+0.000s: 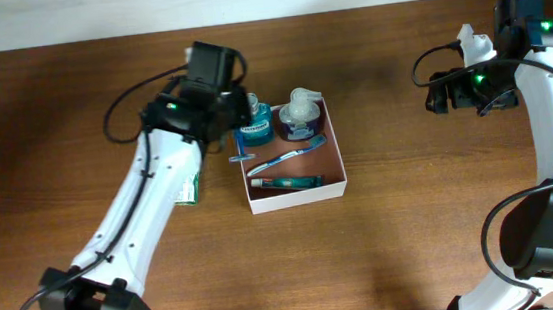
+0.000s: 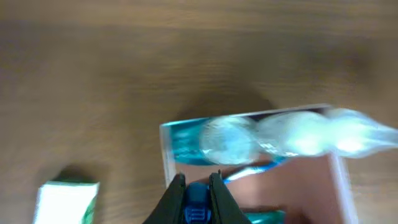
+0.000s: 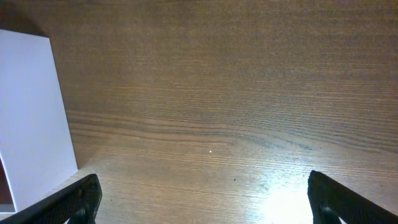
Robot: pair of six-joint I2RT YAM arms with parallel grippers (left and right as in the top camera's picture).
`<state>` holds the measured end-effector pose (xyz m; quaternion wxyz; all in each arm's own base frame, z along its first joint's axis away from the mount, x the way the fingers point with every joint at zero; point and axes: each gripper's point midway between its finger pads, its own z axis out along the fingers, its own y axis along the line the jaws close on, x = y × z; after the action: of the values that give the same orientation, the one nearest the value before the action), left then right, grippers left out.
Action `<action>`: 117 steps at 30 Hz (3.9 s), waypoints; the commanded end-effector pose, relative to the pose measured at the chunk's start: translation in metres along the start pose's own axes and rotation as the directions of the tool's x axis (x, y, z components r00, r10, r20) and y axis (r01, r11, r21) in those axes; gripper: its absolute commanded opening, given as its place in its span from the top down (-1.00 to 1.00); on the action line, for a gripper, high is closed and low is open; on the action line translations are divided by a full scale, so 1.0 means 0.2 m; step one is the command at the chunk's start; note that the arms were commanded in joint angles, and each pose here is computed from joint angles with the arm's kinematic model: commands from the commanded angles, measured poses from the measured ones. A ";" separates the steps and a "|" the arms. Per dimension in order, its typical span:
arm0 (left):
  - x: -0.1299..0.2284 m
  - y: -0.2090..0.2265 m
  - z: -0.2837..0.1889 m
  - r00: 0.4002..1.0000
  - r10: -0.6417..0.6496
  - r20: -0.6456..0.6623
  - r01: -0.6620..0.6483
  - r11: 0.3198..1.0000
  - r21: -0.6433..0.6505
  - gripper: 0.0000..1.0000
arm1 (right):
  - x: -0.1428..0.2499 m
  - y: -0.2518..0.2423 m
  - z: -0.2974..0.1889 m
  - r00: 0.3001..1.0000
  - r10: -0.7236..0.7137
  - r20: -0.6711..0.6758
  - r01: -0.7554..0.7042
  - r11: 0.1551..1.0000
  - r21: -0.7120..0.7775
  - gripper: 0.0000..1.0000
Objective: Pack container
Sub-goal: 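Lower the razor into the box and open the left gripper, then withdraw the left gripper back over the green soap box, then lower the left gripper and grasp the green soap box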
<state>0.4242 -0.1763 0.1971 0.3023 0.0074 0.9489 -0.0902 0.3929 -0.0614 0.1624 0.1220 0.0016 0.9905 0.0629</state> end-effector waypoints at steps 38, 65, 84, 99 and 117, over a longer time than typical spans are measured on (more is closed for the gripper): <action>0.37 -0.50 0.19 0.843 0.529 -0.095 -0.508 0.842 0.184 -0.55 | -0.02 -0.01 -0.06 1.000 0.005 0.031 -0.005 1.000 0.014 -0.97; 0.27 0.50 -0.03 0.955 -0.045 -0.294 -0.027 0.971 -0.239 -0.99 | -0.02 -0.01 -0.06 1.000 0.005 0.030 -0.005 1.000 0.013 -0.98; 0.53 0.72 0.28 0.946 -0.132 -0.295 0.055 0.965 -0.256 -0.99 | -0.02 -0.01 -0.06 1.000 0.005 0.031 -0.005 1.000 0.014 -0.97; 0.62 0.77 0.38 0.955 -0.082 -0.284 0.006 0.966 -0.257 -0.96 | -0.02 -0.01 -0.06 1.000 0.005 0.031 -0.005 1.000 0.014 -0.97; 0.76 0.84 0.55 0.920 -0.033 -0.390 -0.067 0.968 -0.241 0.28 | -0.02 -0.01 -0.06 1.000 0.005 0.031 -0.005 1.000 0.014 -0.97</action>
<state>0.3780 -0.0371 0.0014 0.1176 -0.0126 0.9924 0.0346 0.3929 -0.0615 0.1623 0.1219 0.0018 0.9906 0.0627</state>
